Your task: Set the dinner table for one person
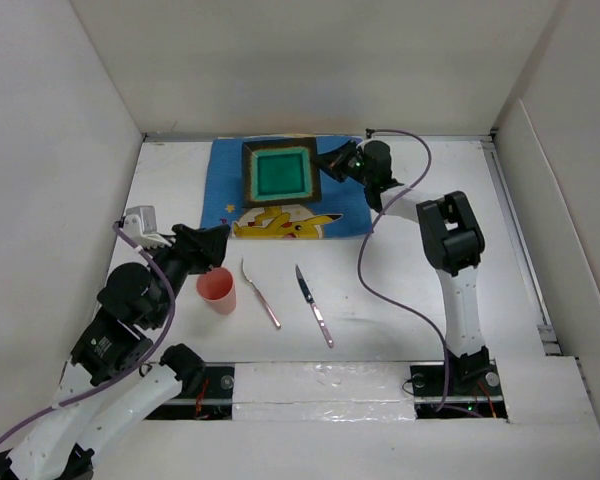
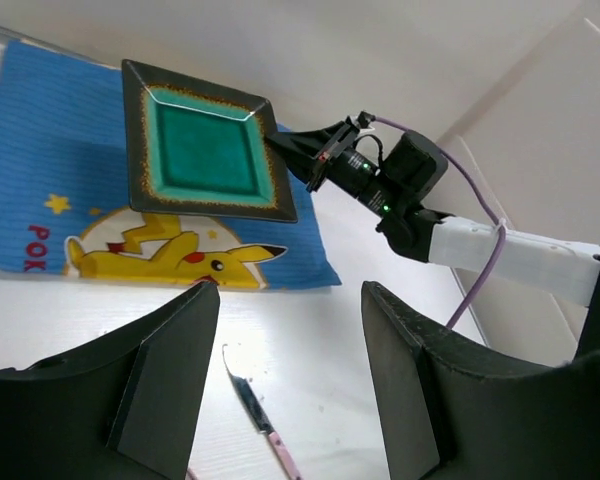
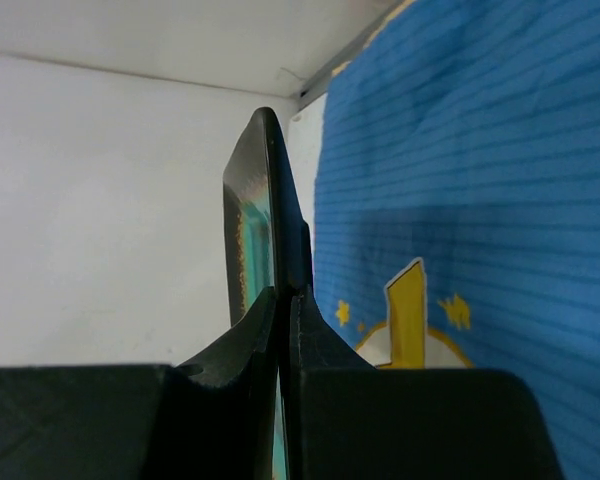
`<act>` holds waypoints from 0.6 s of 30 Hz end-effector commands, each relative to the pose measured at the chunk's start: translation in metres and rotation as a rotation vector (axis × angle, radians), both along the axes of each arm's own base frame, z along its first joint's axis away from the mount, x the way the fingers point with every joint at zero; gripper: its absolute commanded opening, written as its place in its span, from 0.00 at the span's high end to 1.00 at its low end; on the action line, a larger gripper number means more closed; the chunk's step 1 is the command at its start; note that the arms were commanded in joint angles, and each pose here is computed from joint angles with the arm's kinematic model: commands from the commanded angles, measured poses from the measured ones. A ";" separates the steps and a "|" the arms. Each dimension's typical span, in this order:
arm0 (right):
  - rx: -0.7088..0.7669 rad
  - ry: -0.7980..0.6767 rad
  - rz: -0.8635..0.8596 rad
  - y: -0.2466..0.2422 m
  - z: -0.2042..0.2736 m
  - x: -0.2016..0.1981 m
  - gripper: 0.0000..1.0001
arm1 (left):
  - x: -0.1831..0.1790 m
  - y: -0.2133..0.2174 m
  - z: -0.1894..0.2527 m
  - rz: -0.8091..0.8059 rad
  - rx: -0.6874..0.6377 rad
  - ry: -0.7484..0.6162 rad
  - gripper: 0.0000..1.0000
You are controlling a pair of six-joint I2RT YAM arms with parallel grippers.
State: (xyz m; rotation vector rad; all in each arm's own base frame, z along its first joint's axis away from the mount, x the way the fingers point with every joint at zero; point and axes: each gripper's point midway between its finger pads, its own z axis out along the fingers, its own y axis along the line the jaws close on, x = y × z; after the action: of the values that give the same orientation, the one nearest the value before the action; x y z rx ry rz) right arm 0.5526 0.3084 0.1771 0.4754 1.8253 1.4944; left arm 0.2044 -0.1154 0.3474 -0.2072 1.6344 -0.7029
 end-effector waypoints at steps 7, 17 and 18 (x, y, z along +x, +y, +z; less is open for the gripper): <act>0.130 -0.144 -0.034 0.032 0.067 0.026 1.00 | 0.000 0.024 -0.031 0.100 0.029 -0.018 0.44; 0.030 -0.057 -0.026 0.027 0.016 0.038 1.00 | 0.004 0.014 -0.037 0.063 0.086 -0.007 0.43; 0.020 -0.042 -0.007 0.030 0.008 0.038 1.00 | 0.004 0.014 -0.037 0.061 0.084 -0.009 0.43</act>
State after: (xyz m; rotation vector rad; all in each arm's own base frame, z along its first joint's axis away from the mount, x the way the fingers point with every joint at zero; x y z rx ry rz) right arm 0.5722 0.3272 0.0792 0.6017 2.0301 1.3125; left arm 0.2068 -0.0999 0.2975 -0.2064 1.6865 -0.5719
